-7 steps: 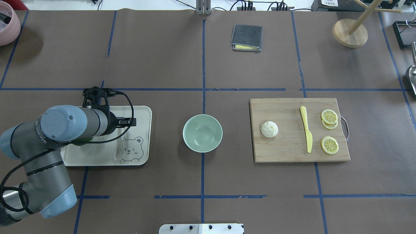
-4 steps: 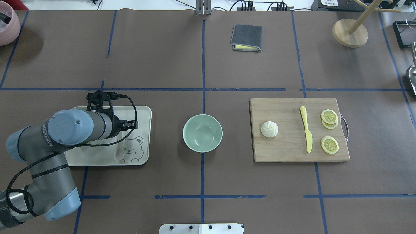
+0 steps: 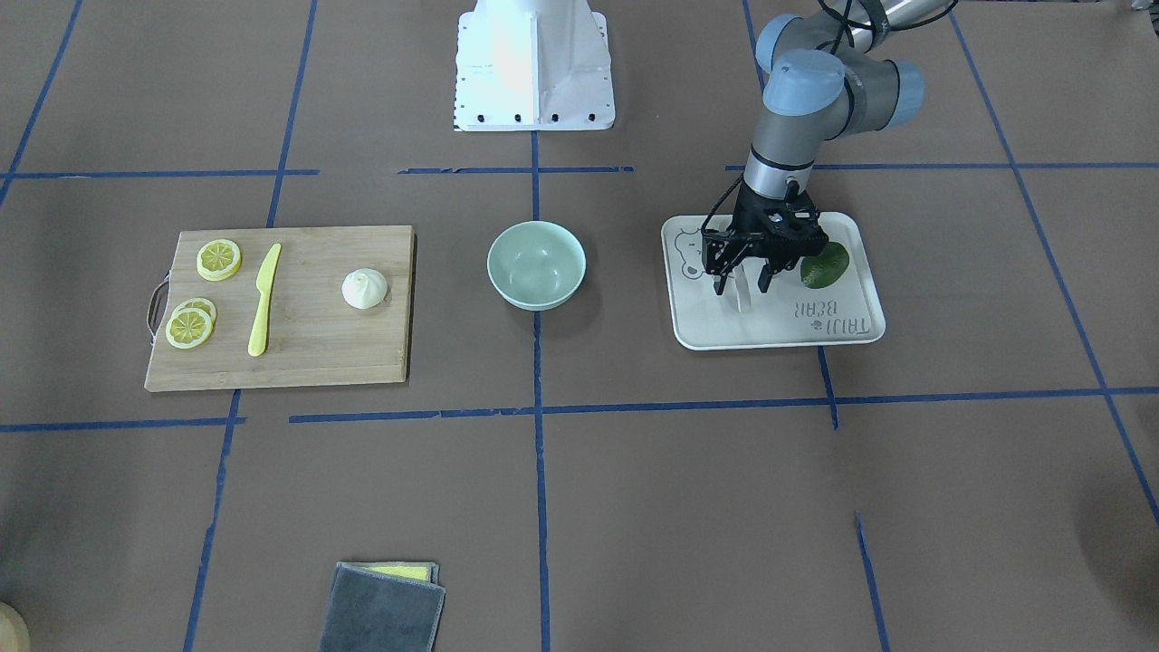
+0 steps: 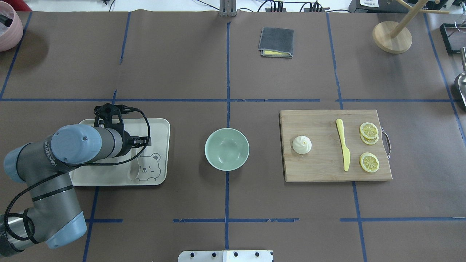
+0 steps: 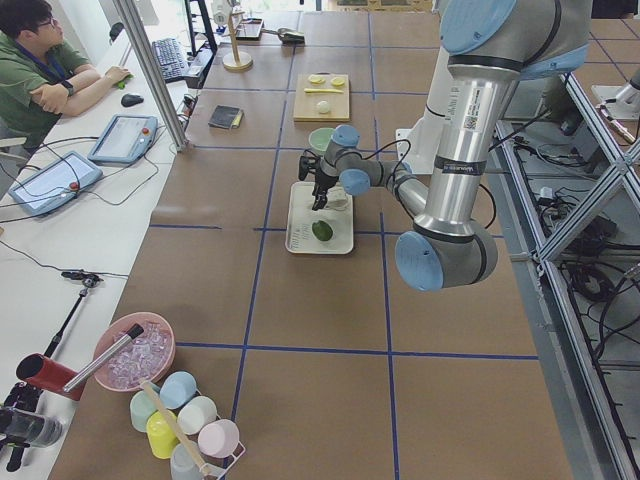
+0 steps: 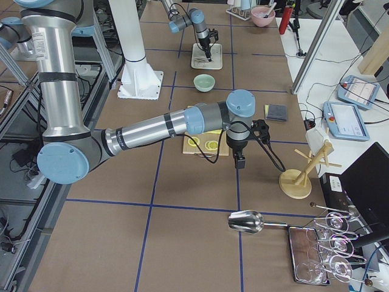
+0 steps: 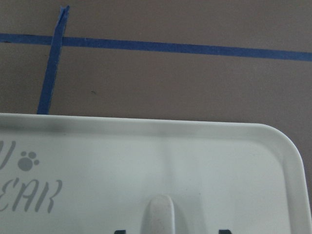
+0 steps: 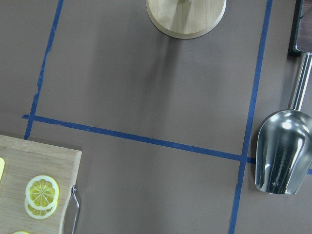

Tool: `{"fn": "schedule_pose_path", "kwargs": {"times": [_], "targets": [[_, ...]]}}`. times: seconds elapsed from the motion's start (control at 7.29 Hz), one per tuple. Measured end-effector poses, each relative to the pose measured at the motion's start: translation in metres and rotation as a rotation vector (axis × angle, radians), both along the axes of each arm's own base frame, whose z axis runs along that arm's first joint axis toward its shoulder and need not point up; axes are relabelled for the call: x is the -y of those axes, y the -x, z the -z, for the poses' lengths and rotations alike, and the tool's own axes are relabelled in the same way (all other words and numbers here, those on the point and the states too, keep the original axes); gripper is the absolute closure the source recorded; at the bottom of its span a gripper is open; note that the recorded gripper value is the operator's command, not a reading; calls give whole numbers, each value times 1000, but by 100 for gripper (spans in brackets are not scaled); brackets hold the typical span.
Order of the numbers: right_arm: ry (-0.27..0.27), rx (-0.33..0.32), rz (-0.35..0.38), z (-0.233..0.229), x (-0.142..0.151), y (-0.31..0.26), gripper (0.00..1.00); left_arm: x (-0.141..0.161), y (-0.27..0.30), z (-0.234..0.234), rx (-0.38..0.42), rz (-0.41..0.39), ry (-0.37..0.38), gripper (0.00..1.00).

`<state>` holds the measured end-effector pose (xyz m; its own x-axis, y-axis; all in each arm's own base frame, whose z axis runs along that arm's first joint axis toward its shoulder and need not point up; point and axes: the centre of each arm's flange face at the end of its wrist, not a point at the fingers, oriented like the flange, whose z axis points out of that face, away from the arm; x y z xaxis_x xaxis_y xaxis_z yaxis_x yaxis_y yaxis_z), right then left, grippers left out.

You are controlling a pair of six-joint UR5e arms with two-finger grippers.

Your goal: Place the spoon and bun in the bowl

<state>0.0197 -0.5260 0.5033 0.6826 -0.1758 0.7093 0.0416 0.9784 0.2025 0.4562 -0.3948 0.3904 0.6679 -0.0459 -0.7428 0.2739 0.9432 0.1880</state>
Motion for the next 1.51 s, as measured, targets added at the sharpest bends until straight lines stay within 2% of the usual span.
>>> {"fn": "schedule_pose_path", "kwargs": {"times": [0.27,0.41,0.55,0.69,0.82,1.23,1.51], "targets": [[2,0,0,-1,0,0,0,-2,-2,-1,2,-3,0,32],[2,-1,0,-1,-1,0,0,-3,-3,-1,2,-7,0,36],[3,0,-1,-1,-1,0,0,-5,-5,-1,3,-11,1,61],[4,0,-1,-2,-1,-1,0,-7,-7,-2,4,-14,2,76],[5,0,-2,-2,-1,-1,0,-8,-7,-3,5,-15,3,99],[5,0,-3,-2,-3,-1,0,-9,-6,-1,0,-16,2,100],[5,0,-3,-2,-3,-1,0,-9,2,17,-32,-11,-8,100]]}}
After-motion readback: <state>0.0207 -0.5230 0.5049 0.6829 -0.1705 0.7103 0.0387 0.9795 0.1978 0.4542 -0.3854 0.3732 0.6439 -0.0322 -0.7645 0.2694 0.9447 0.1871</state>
